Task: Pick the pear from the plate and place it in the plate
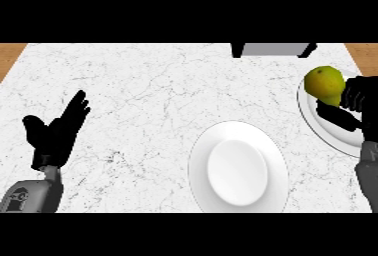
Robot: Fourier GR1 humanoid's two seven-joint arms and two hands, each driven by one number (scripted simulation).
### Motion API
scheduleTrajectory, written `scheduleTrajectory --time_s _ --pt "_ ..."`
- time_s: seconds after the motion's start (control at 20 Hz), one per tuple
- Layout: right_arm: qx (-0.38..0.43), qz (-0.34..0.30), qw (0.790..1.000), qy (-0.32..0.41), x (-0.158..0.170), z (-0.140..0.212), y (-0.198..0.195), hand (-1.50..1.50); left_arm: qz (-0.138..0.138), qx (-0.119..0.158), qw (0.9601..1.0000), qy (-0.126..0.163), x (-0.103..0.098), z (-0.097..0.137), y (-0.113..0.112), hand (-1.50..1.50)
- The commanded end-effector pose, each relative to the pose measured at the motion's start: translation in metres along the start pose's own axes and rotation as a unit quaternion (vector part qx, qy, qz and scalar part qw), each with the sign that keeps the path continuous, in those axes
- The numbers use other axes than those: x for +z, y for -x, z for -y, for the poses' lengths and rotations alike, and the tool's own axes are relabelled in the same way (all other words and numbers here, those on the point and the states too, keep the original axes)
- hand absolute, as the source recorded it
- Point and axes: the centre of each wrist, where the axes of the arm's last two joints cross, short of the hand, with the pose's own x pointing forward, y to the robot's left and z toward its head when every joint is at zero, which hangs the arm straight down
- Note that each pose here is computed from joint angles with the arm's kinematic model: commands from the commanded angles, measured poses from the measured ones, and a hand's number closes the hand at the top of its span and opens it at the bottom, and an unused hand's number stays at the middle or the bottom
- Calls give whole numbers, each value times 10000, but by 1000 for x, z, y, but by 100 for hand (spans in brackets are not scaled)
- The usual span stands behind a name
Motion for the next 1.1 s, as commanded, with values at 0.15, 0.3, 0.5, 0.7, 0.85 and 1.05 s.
scheduleTrajectory --time_s 0.15,0.3,0.5,0.7,0.85,1.05 --pt "44 -364 9992 156 -28 14 82 150 -75 -17 9999 69 -3 11 5 0" --pt "419 -467 9980 -114 -43 1 105 150 -59 -13 10000 34 -4 9 1 0" --pt "752 -530 9913 -938 -39 21 141 150 -11 26 9999 108 5 2 2 0" --pt "-142 -1180 9839 -1336 -65 13 148 -150 -5 -84 9999 74 -13 11 3 0" --pt "-42 -684 9834 -1678 -49 6 170 -150 97 -17 9999 32 -3 31 3 0" --pt "-307 -117 9951 -930 -58 7 168 -150 100 -22 9999 63 5 4 8 0"
